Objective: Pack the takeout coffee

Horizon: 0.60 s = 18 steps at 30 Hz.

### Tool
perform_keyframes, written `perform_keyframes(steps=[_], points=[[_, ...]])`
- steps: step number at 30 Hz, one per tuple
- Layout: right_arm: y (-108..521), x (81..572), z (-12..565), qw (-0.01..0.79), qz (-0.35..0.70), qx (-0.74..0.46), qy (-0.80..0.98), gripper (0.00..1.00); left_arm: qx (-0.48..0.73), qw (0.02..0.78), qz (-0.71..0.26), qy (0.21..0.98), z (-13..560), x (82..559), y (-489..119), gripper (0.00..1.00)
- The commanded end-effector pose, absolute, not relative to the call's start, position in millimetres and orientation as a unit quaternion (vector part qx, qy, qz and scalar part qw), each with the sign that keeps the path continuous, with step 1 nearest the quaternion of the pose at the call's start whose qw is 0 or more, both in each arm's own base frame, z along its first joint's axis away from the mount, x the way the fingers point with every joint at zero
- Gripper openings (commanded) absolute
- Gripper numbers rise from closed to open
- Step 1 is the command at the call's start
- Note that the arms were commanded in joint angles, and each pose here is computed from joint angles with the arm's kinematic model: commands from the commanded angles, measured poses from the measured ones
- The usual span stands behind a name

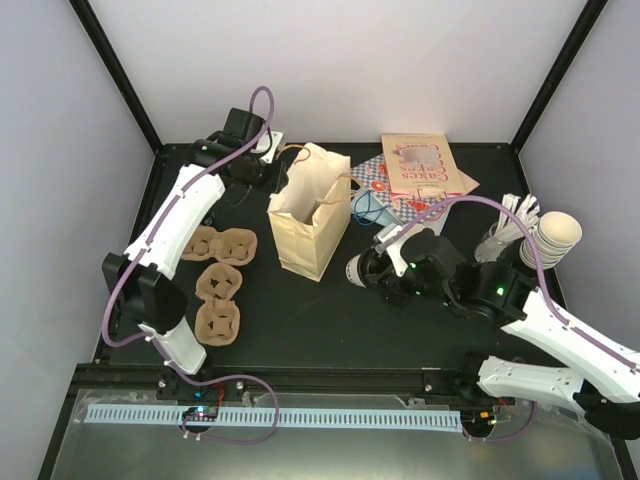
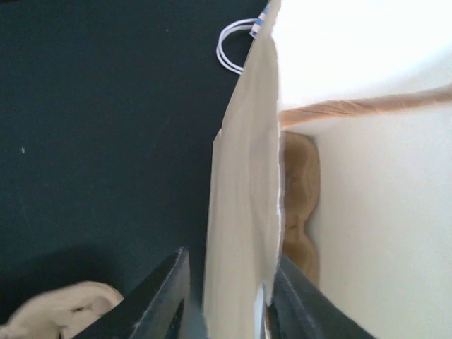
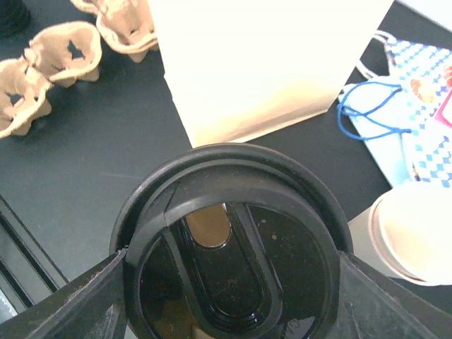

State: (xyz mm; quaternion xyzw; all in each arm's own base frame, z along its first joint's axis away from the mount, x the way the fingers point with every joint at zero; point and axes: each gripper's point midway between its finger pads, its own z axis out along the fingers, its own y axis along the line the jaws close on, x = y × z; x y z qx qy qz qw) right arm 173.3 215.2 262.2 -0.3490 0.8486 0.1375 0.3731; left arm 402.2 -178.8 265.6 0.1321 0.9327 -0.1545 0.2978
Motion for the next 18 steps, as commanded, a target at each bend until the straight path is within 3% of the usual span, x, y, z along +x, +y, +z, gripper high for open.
perform_keyframes(steps=[1, 7, 18], points=[[202, 177, 298, 0.417, 0.131, -0.334, 0.835, 0.63, 0.142, 0.273, -0.148, 0.940, 267, 397, -180, 0.26], [194, 173, 317, 0.435, 0.133, -0.335, 0.825, 0.63, 0.143, 0.288, -0.124, 0.939, 269, 388, -170, 0.02], [160, 185, 346, 0.478, 0.069, -0.294, 0.825, 0.63, 0.188, 0.341, -0.147, 0.910, 301, 350, -166, 0.02]])
